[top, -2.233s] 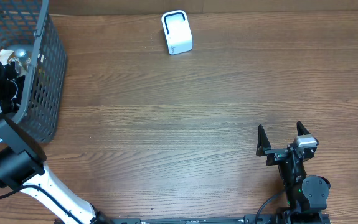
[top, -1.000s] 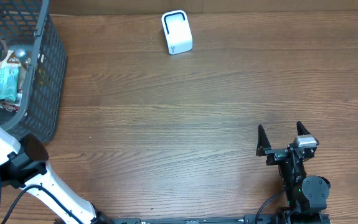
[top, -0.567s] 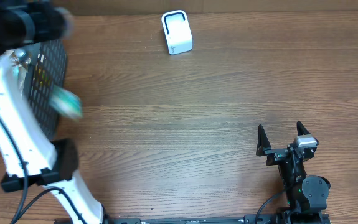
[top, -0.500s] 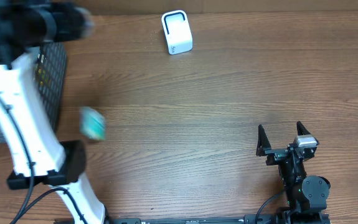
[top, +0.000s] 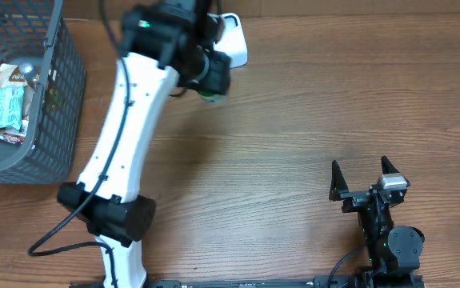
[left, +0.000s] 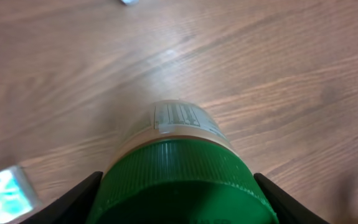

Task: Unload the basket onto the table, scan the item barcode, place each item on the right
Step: 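Lift the jar out of the basket toward the white scanner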

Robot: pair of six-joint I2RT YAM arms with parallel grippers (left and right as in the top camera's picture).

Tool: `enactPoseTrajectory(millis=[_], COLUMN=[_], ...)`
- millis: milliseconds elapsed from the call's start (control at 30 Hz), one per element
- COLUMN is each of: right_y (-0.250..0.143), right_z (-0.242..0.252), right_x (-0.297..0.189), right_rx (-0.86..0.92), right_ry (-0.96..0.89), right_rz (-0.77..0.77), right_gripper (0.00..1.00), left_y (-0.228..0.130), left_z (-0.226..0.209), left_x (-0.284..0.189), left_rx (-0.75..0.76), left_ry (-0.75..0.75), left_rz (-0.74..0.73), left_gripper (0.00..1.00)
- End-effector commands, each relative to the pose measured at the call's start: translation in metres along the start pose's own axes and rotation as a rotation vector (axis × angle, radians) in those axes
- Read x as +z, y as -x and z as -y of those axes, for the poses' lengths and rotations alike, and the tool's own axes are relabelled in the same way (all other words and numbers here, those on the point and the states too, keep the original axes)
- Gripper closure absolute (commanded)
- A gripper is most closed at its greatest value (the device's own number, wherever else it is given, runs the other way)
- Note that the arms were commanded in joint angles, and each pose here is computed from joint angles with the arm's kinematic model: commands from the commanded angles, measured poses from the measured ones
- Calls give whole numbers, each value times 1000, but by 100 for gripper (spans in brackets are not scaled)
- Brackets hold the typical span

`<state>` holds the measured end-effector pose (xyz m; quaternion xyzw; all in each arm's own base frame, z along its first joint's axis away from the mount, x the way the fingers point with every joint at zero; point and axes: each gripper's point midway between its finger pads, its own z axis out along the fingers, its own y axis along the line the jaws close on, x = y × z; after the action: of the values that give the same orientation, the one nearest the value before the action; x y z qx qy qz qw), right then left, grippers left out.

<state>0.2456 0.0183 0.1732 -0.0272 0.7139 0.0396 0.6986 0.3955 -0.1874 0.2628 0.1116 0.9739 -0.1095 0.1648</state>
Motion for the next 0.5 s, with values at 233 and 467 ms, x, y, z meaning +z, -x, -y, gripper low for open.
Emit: enactPoseTrajectory(millis=[233, 467], right_y=[-3, -3], right_z=[-1, -1], right_x=[0, 0], right_rx=[-1, -1], right_ry=[3, 3], right_rz=[0, 0], right_gripper=[0, 0], left_y=[-17, -41], left_z=[26, 31], left_x=[61, 106], left_rx=[-151, -325], left_ry=[-1, 24], left_rz=[-56, -114], left_gripper=[68, 69])
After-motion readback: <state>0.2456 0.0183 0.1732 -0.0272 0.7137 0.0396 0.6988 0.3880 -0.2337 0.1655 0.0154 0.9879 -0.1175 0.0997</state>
